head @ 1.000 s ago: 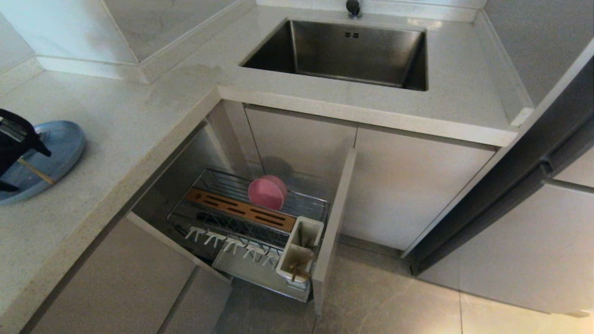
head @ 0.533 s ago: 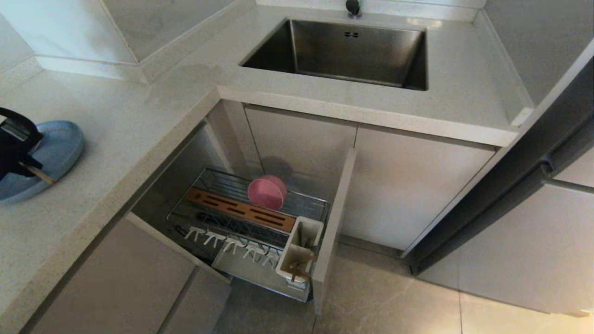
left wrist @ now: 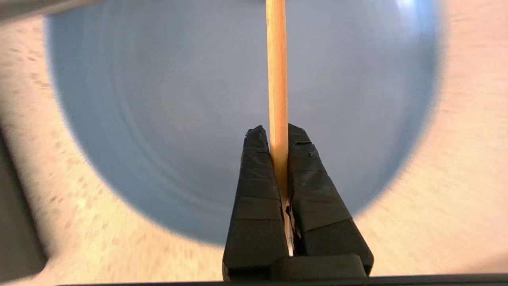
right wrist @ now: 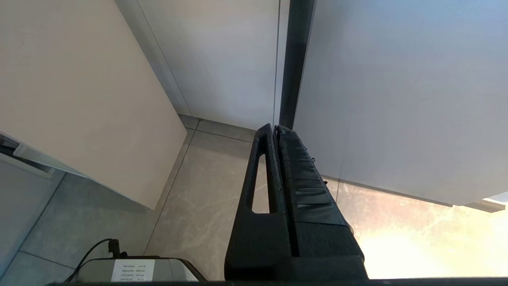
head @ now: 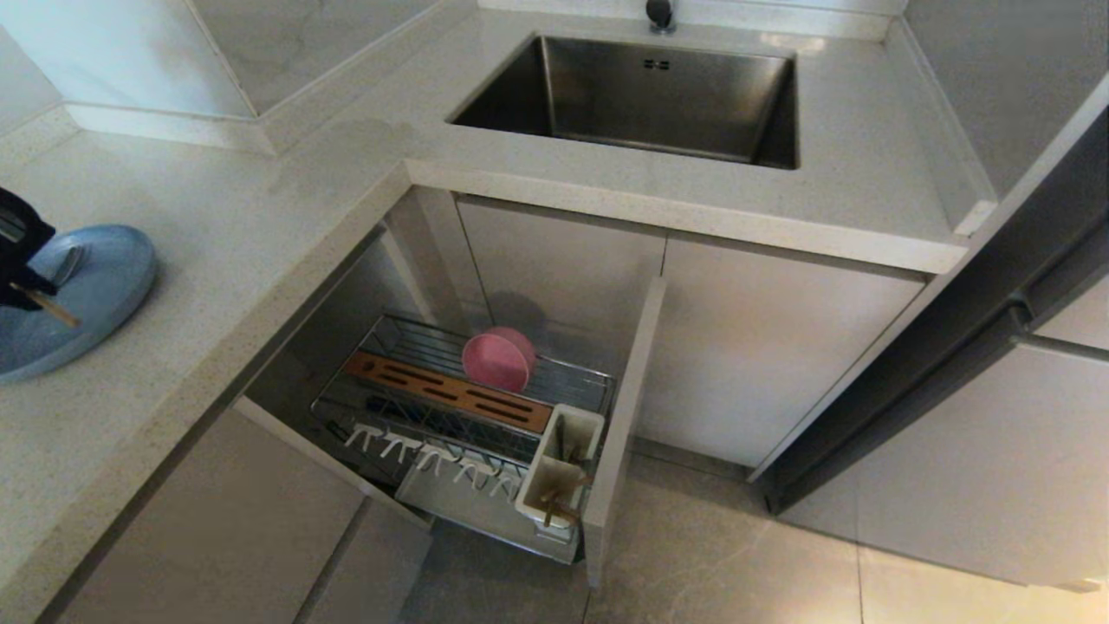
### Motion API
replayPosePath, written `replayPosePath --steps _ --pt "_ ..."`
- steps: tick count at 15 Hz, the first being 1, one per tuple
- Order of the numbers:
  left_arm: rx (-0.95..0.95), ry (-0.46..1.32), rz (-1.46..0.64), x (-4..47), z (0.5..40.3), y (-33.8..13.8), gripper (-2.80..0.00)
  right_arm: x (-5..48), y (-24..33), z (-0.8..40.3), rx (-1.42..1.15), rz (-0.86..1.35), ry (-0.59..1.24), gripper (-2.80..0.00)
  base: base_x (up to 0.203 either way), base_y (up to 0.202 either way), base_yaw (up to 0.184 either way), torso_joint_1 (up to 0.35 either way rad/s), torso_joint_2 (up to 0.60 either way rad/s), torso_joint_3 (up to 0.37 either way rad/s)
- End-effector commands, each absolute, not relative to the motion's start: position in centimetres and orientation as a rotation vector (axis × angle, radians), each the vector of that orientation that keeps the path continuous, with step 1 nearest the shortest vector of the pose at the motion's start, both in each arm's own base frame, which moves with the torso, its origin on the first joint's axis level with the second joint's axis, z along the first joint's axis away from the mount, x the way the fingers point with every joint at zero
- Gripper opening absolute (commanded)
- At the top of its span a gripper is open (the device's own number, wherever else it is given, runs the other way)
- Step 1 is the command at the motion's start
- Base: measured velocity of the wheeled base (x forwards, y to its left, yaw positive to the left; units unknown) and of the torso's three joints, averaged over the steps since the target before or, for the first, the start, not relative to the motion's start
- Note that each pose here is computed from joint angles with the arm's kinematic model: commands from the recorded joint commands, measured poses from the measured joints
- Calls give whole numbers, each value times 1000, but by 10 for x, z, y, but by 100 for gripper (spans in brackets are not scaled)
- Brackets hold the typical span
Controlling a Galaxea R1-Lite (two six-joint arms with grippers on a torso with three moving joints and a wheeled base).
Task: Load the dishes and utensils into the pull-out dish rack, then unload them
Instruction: Pick up the chopsticks and place it in the cupboard
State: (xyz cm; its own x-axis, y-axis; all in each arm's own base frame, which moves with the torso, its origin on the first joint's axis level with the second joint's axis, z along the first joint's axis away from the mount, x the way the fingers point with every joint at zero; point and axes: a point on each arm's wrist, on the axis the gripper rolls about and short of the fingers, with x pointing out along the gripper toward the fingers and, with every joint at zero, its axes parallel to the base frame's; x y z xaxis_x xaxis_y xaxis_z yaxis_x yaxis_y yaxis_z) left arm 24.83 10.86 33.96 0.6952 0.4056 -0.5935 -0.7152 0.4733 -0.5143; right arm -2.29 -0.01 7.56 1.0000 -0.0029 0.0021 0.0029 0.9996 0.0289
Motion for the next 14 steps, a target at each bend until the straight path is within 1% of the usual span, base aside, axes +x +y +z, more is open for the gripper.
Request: replayPosePath --steps 1,3,5,9,14 --pt "-814 360 673 225 358 94 -280 -23 0 76 29 -3 -3 -280 0 0 0 0 0 0" --pt "-799 344 614 207 369 77 -280 -23 0 76 29 -3 -3 -280 0 0 0 0 0 0" --pt "-784 379 514 186 377 58 -280 -23 0 76 29 -3 -3 -280 0 0 0 0 0 0" --pt "-742 511 294 143 382 18 -280 -23 0 76 29 -3 -3 -280 0 0 0 0 0 0" --pt "-652 714 71 97 371 -15 -280 -23 0 76 29 -3 -3 -280 0 0 0 0 0 0"
